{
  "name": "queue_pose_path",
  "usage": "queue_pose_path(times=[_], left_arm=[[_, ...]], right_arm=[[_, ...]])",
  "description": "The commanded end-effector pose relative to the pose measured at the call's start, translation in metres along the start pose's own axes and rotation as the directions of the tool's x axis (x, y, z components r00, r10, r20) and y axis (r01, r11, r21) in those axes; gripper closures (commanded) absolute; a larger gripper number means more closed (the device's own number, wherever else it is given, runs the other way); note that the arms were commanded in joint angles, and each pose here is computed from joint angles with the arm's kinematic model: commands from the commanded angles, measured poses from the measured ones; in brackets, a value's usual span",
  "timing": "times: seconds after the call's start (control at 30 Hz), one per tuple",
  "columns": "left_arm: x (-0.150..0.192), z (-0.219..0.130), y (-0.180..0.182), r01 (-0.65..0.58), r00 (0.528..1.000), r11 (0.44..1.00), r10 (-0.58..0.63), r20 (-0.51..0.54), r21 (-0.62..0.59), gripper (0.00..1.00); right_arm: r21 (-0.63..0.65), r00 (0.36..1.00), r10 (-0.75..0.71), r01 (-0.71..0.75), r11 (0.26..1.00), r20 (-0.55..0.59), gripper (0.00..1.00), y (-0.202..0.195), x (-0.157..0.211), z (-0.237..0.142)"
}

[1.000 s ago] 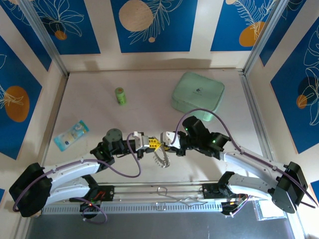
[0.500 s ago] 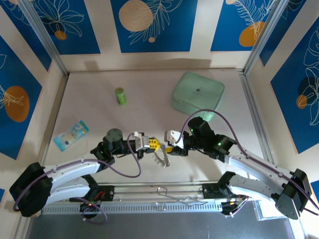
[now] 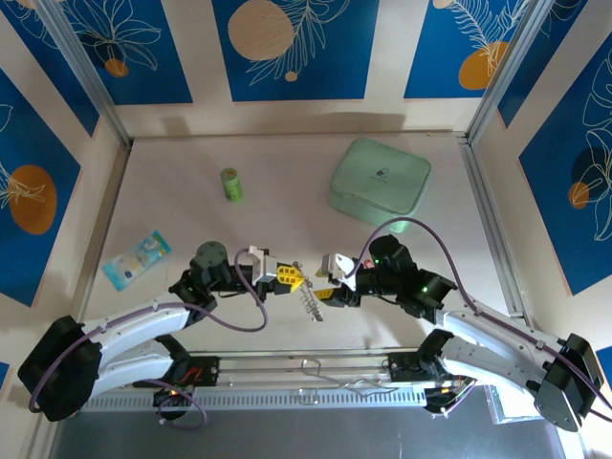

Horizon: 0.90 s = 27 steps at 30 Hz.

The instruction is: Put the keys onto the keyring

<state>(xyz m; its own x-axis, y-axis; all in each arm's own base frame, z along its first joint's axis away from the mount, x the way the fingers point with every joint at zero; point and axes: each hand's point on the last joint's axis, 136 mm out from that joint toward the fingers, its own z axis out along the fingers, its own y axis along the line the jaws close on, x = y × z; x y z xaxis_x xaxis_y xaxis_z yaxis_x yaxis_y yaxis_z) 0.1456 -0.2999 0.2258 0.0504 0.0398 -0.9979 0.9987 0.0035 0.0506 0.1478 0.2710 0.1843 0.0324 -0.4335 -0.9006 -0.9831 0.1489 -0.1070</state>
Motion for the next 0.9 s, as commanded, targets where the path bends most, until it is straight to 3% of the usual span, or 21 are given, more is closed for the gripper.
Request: queue_pose_path(times=[0.0,0.33,0.5,0.77,0.87], left_arm=[[-0.035,-0.002,-0.01,-0.05,0.994,0.996,0.041,0.106,0.076,1.0],[-0.038,-0.002,-0.015,-0.026,0.992,0.993,0.011,0.126,0.118,1.0],[-0.04,-0.002,-0.014,-0.026,0.991,0.994,0.012,0.131,0.108,1.0],[-0.027,-0.002,0.0,-0.007,0.997,1.0,0.005,0.08,0.016,1.0],[-0.021,-0.003,0.006,-0.009,0.999,1.0,0.01,0.046,-0.026,1.0]], right_arm=[[-0.026,0.997,0.003,-0.001,1.0,0.073,0.55,0.004,-0.015,-0.003],[-0.044,0.994,0.0,0.005,0.999,0.112,0.54,0.004,-0.025,0.003],[-0.069,0.994,0.001,0.007,0.998,0.111,0.67,0.006,-0.027,0.009],[-0.058,0.991,-0.01,0.017,0.998,0.13,0.97,0.004,-0.034,0.004],[-0.041,0.993,-0.018,0.023,0.999,0.118,1.0,0.001,-0.034,0.0]])
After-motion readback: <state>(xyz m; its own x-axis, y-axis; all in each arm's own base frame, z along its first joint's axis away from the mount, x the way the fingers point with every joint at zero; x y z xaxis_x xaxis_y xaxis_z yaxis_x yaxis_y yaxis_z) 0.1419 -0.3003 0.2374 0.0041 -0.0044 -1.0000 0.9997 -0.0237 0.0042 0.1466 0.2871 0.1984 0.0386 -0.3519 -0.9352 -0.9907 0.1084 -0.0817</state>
